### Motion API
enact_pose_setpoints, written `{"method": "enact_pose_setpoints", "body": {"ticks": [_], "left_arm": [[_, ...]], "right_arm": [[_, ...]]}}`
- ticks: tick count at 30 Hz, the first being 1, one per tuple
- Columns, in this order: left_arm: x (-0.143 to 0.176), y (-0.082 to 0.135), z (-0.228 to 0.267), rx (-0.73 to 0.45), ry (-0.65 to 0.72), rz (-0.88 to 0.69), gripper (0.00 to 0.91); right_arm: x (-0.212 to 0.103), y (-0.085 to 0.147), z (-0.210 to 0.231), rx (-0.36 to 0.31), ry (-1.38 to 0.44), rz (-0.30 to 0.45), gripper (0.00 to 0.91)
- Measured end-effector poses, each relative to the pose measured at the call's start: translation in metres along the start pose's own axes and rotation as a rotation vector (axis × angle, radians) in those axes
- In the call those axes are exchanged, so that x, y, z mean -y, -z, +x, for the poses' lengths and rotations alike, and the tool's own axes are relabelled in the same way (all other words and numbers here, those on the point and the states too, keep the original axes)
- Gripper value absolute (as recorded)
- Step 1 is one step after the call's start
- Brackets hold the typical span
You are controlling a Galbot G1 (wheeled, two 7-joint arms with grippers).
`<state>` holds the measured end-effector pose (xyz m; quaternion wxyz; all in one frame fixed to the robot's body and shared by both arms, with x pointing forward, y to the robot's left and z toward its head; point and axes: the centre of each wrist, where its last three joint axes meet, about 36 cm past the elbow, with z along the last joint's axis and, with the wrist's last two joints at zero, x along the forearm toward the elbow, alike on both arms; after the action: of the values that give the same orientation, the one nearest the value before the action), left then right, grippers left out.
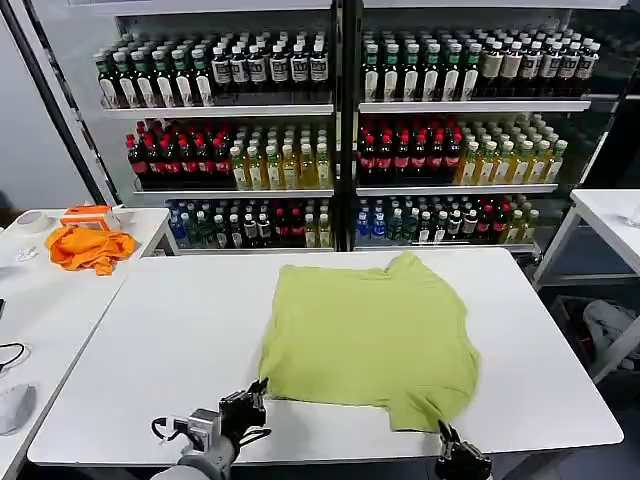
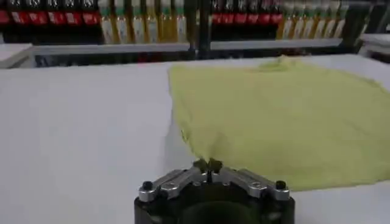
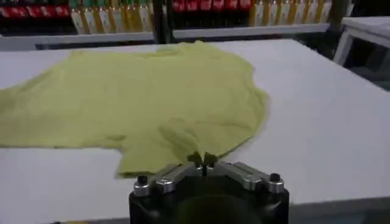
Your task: Fold and organize the clothes.
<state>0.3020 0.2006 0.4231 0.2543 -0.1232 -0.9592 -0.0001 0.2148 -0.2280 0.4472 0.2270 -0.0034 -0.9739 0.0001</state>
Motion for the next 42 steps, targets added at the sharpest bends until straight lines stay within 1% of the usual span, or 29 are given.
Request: {"method": "enact_pose_setpoints", "body": {"ticks": [8,12,16,26,38,39,40,41,42], "left_arm": [[0.001,0.018,0.032,0.062,-0.012,0.004,0.02],[-0.001,0.024,0.037,0.078,-0.024,-0.004,0.02],[-0.003,0.027,0.035,0.089,-0.038,-0.016,0.02],[-0.014,0.026,-0.005,0.09,-0.039,-0.053,0.02],[-0.016,0.021,-0.058,0.078,-0.011,-0.079,0.02],[-0.016,0.021,-0.062,0.078,-0.006,-0.08,0.05],[-0.016,0.021,-0.065,0.077,-0.004,-0.081,0.181],[-0.015,0.02,-0.068,0.077,-0.002,-0.083,0.333],[-0.014,0.02,-0.072,0.078,0.0,-0.084,0.846]], "right_arm": [[0.014,0.026,0.001,0.084,-0.01,0.015,0.0],[0.022,0.035,-0.007,0.126,-0.014,0.024,0.0],[0.03,0.04,-0.022,0.149,-0.014,0.045,0.0],[0.048,0.047,-0.072,0.185,-0.021,0.106,0.0],[0.051,0.041,-0.123,0.17,-0.029,0.139,0.0],[0.051,0.04,-0.126,0.167,-0.029,0.142,0.0],[0.051,0.039,-0.129,0.164,-0.03,0.145,0.0],[0.05,0.038,-0.131,0.159,-0.03,0.148,0.252],[0.05,0.037,-0.133,0.153,-0.028,0.151,0.907]]}}
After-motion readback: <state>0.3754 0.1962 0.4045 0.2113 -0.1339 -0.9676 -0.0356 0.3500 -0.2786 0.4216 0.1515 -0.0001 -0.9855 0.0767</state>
